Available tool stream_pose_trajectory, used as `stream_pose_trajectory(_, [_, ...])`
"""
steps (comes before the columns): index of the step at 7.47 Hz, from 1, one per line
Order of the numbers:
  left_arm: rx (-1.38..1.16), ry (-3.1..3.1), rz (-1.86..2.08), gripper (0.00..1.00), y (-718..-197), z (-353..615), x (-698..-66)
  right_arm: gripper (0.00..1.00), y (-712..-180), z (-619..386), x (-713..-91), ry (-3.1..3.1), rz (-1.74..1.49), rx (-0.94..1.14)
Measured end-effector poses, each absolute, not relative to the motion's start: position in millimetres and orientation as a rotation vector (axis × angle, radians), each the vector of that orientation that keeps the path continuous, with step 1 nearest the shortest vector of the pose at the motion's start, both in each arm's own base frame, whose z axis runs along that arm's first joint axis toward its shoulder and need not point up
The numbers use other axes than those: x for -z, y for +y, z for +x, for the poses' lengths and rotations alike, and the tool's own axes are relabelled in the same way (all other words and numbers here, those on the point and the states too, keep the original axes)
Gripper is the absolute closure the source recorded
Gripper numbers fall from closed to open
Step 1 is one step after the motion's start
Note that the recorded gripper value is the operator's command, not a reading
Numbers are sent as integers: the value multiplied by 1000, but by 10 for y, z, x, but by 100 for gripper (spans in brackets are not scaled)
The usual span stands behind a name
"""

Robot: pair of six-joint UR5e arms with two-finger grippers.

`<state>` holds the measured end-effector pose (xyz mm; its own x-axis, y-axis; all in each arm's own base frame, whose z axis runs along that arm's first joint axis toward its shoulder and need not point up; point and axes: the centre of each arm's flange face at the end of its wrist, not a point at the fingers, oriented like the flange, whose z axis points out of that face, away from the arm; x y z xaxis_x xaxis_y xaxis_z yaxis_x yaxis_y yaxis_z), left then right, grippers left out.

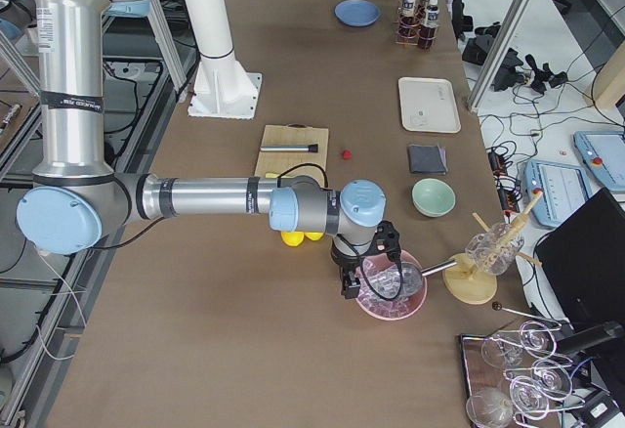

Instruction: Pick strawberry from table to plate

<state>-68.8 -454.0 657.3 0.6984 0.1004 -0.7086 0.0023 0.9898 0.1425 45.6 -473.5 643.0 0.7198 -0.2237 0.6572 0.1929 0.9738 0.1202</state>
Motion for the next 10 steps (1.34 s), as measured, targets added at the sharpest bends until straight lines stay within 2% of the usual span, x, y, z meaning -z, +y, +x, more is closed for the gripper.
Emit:
stream_pose_trajectory(7, [-110, 838, 227, 2, -4792, -664, -6385, 0, -4839, 441, -6293, -744, 71, 241])
stream_pose_trajectory(10, [-127, 861, 325, 1, -5162, -597, -6012, 0, -5211, 389, -5586, -789, 192, 266])
